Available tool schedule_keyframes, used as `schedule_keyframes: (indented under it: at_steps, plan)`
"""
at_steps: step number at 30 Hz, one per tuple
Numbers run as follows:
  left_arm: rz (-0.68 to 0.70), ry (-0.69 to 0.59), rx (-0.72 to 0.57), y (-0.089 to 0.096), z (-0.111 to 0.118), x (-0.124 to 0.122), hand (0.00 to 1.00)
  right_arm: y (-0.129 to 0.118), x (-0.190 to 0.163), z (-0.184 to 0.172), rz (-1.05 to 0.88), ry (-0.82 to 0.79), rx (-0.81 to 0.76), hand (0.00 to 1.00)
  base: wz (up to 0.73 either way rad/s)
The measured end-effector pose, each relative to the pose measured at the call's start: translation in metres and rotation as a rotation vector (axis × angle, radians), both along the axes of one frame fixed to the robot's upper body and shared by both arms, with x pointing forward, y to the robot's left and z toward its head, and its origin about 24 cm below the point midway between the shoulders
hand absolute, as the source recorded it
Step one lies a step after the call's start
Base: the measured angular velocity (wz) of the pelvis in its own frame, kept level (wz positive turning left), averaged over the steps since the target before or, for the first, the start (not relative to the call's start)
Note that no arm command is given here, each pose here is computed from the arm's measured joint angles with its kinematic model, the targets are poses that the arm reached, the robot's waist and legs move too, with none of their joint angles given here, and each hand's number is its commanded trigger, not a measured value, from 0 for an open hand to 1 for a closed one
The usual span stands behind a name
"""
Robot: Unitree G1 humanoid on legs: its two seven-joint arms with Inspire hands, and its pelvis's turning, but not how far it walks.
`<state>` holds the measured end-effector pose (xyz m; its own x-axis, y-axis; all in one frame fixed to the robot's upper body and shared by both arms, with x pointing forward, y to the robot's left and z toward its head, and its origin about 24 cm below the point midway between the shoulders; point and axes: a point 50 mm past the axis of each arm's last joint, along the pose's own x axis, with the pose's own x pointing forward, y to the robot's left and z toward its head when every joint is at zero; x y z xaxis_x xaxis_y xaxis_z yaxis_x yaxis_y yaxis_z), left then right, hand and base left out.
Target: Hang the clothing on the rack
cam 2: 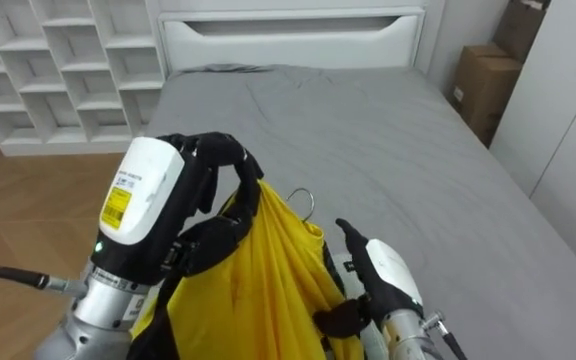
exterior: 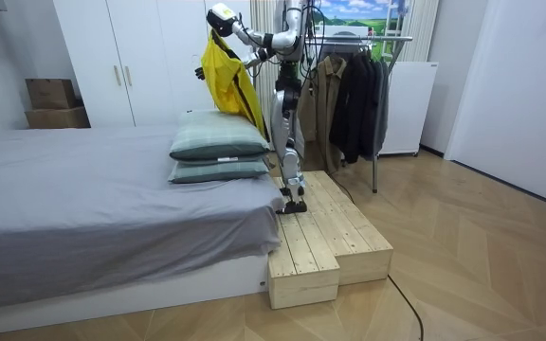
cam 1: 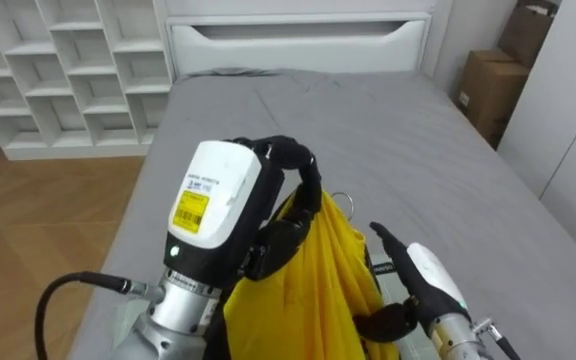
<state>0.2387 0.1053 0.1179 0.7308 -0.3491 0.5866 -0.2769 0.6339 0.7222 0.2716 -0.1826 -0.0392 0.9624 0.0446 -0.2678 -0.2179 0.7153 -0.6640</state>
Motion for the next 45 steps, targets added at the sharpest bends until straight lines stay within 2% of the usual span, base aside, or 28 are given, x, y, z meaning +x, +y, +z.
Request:
schedule_keyframes:
  at_steps: [7, 10, 20, 27, 37, 40, 41, 42, 43, 45]
  plan:
    - [-0.006, -0.02, -0.002, -0.001, 0.004, -0.002, 1.0, -0.014, -0.012, -0.022, -0.097, 0.128, 0.086, 0.0, -0.01]
    - [-0.021, -0.069, -0.001, -0.002, 0.015, -0.005, 1.0, -0.02, -0.017, -0.029, -0.147, 0.181, 0.154, 0.0, 0.05]
    - [-0.064, -0.119, 0.024, -0.007, 0.024, -0.003, 1.0, -0.019, -0.016, -0.029, -0.161, 0.22, 0.338, 0.0, 0.05]
    - [-0.092, -0.14, 0.004, -0.008, 0.03, -0.003, 1.0, 0.011, 0.001, 0.002, 0.002, 0.157, 0.591, 0.0, 0.0]
    - [-0.093, -0.148, 0.006, -0.006, 0.03, -0.003, 1.0, 0.054, 0.012, 0.055, 0.315, 0.035, 0.721, 0.0, 0.01]
    - [-0.091, -0.14, 0.005, -0.006, 0.028, -0.002, 1.0, 0.06, 0.012, 0.059, 0.339, 0.031, 0.759, 0.0, 0.0]
    - [-0.09, -0.138, 0.005, -0.006, 0.028, -0.001, 1.0, 0.061, 0.012, 0.061, 0.345, 0.028, 0.776, 0.4, 0.0]
    - [-0.09, -0.138, 0.004, -0.006, 0.028, -0.001, 1.0, 0.062, 0.012, 0.064, 0.355, 0.019, 0.789, 0.85, 0.0]
    - [-0.091, -0.136, 0.005, -0.006, 0.027, -0.001, 1.0, 0.063, 0.012, 0.066, 0.36, 0.015, 0.799, 1.0, 0.0]
    - [-0.09, -0.133, 0.006, -0.006, 0.026, -0.001, 1.0, 0.065, 0.012, 0.071, 0.375, -0.002, 0.822, 1.0, 0.0]
